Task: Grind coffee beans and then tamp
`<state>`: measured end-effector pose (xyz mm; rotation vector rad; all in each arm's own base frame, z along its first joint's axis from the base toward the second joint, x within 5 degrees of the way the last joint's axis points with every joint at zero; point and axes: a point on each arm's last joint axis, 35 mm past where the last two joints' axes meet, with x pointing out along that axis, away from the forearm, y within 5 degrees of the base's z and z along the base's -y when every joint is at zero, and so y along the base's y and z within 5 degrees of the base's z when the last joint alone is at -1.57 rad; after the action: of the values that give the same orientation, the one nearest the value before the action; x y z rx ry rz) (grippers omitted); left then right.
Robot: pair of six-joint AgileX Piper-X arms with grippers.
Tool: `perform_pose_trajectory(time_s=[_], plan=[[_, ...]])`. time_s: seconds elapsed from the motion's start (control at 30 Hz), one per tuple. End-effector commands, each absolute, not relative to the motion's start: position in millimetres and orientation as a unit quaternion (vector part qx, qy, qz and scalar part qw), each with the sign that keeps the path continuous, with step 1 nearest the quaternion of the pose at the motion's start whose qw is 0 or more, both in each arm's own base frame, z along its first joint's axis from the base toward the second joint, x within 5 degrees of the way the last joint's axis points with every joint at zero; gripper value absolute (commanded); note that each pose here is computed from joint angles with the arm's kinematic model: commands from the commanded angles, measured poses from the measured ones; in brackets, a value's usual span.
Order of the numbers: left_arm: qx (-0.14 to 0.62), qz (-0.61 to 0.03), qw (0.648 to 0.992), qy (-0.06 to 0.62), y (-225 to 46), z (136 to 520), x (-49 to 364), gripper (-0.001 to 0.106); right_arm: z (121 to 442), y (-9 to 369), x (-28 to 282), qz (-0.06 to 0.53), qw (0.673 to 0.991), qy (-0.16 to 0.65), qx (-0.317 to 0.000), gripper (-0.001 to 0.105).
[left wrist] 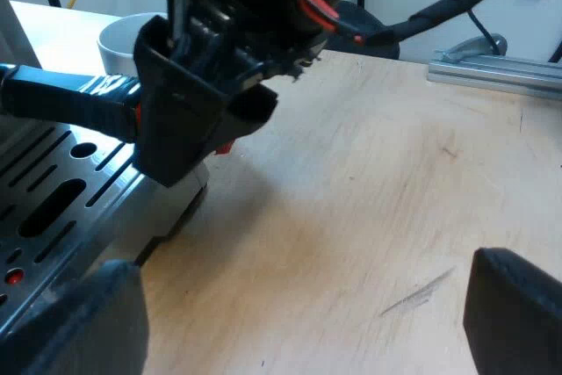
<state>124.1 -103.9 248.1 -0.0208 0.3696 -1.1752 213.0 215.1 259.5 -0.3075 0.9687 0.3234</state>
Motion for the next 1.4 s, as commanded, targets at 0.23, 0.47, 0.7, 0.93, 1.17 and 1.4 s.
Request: perform_pose_trajectory(time_s=[0.23, 0.47, 0.7, 0.93, 1.17, 1.4], plan=[[-0.004, -0.554, 0.816, 0.165, -105.0, 251.7, 124.3, 0.080, 255.6, 212.8, 226.3, 0.149, 0.864, 0.462, -0.137, 0.052], [-0.004, -0.554, 0.816, 0.165, -105.0, 251.7, 124.3, 0.080, 247.8, 216.0, 230.6, 0.152, 0.860, 0.469, -0.136, 0.052], [-0.005, -0.552, 0.814, 0.178, -104.4, 249.1, 123.5, 0.080, 245.5, 216.4, 230.9, 0.151, 0.858, 0.472, -0.138, 0.052], [-0.005, -0.552, 0.814, 0.179, -104.4, 248.8, 123.4, 0.080, 245.6, 216.4, 231.0, 0.151, 0.858, 0.472, -0.138, 0.052], [-0.005, -0.552, 0.814, 0.179, -104.4, 248.8, 123.4, 0.080, 245.6, 216.4, 231.0, 0.151, 0.858, 0.472, -0.138, 0.024], [-0.005, -0.552, 0.814, 0.179, -104.4, 248.8, 123.4, 0.080, 245.6, 216.4, 231.0, 0.151, 0.858, 0.472, -0.138, 0.007]])
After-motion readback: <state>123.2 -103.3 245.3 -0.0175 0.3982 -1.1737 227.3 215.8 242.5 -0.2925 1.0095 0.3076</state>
